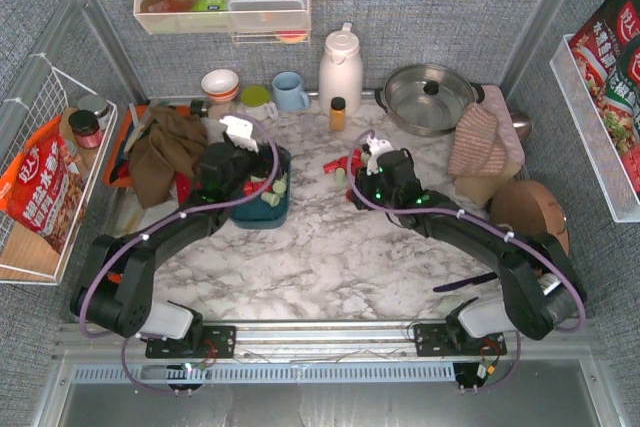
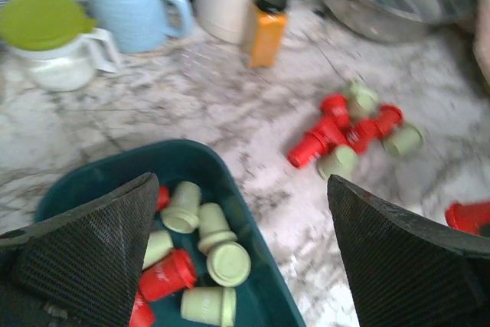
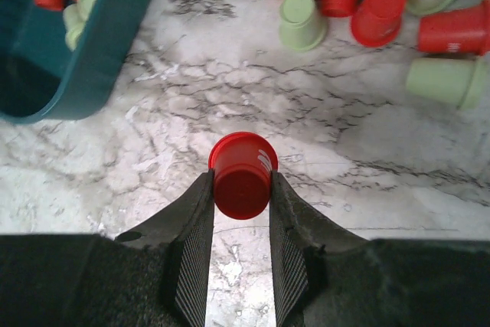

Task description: Mix the coffee capsules in the storage basket

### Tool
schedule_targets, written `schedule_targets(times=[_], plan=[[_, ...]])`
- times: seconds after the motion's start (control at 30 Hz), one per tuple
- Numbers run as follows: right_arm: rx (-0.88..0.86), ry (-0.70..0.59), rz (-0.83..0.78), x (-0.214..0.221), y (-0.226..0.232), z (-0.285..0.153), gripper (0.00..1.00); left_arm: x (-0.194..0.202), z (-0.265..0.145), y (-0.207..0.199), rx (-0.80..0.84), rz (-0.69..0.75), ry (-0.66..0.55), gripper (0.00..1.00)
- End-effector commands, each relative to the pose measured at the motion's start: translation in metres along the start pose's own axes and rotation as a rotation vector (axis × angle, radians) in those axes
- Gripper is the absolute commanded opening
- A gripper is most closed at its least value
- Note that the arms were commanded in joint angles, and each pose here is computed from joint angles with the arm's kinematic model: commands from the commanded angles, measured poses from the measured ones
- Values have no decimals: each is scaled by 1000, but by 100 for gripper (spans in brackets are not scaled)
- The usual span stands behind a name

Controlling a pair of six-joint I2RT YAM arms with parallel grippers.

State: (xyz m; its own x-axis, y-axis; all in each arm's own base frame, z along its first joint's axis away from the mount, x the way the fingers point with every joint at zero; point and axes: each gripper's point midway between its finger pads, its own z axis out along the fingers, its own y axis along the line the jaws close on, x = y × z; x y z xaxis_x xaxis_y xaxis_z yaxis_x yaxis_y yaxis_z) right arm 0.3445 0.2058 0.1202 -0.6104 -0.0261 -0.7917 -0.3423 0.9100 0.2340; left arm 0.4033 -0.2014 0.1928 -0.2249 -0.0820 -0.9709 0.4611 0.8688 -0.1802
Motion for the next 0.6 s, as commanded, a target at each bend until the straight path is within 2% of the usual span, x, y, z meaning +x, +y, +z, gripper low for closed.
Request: schedule_targets(times=[0.0, 0.13, 0.33, 0.57], plan=[[-240, -159, -14, -26, 44, -7, 18, 6, -5, -48, 214, 181, -67, 99], [-401, -185, -16, -32, 78, -22, 18, 26, -17, -89, 362, 339, -78, 99], [-477, -210, -53, -37, 105, -41, 18, 40, -42, -121, 559, 496, -179, 99], [-496, -223, -69, -39, 114, -48, 18, 53, -52, -136, 654, 546, -190, 99]])
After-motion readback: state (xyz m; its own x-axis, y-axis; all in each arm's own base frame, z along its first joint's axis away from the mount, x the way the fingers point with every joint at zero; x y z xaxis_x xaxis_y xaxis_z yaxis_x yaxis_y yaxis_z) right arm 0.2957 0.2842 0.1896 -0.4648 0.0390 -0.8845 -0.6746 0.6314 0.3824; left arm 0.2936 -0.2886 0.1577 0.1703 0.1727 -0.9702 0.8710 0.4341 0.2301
